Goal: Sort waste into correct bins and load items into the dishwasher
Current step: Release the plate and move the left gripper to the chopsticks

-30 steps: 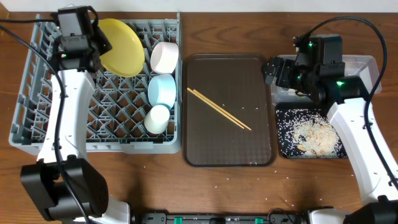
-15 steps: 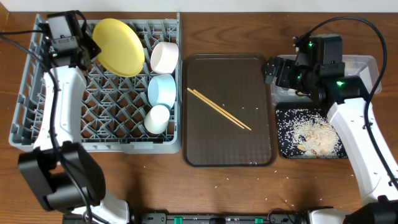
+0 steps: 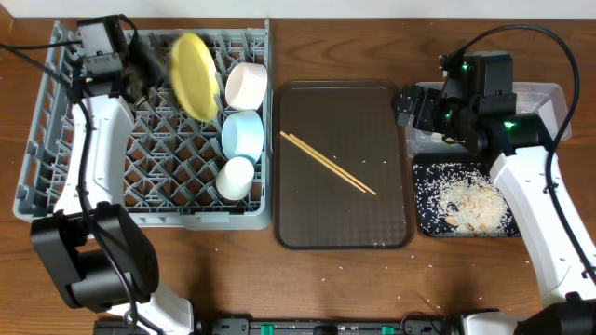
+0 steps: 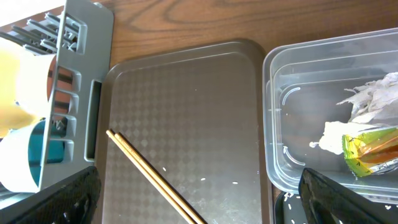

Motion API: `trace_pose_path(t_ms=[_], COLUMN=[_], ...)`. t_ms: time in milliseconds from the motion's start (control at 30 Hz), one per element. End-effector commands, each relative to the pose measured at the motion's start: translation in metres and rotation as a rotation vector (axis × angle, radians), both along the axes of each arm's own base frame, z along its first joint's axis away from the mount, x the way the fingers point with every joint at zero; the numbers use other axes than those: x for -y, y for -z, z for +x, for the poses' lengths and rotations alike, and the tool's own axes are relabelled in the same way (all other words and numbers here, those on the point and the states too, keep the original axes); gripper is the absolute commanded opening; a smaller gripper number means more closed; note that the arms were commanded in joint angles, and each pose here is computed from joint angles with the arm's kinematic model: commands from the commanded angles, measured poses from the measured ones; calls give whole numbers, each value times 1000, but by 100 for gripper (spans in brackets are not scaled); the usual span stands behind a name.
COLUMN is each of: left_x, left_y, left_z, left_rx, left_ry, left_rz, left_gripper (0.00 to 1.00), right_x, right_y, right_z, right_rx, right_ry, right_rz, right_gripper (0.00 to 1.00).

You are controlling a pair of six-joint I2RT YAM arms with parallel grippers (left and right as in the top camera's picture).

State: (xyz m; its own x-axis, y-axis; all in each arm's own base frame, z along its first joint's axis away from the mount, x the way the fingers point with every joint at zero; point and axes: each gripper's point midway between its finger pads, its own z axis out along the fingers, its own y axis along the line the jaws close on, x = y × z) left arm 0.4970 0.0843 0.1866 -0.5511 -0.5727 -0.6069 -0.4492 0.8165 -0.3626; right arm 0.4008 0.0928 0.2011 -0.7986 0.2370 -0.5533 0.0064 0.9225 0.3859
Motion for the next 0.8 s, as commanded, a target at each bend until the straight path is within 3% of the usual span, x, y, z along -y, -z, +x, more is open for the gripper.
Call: trace_pose_path(t_ms=[0, 433, 600, 767], left_x=[34, 118, 188, 232], left_y=[-27, -91, -64, -13], left_z=[2, -21, -50, -82], left_rx=[63, 182, 47, -157], left_ry=[128, 354, 482, 365], left_rz=[-16, 64, 24, 89], left_gripper=[8, 8, 8, 8], right_x=[0, 0, 0, 0], right_y=[-5, -5, -5, -5], right_z=[2, 2, 2, 2], right_rx=[14, 14, 14, 14], right_ry=[3, 3, 3, 3], right_rz=[-5, -5, -5, -5], right_gripper=[99, 99, 99, 99])
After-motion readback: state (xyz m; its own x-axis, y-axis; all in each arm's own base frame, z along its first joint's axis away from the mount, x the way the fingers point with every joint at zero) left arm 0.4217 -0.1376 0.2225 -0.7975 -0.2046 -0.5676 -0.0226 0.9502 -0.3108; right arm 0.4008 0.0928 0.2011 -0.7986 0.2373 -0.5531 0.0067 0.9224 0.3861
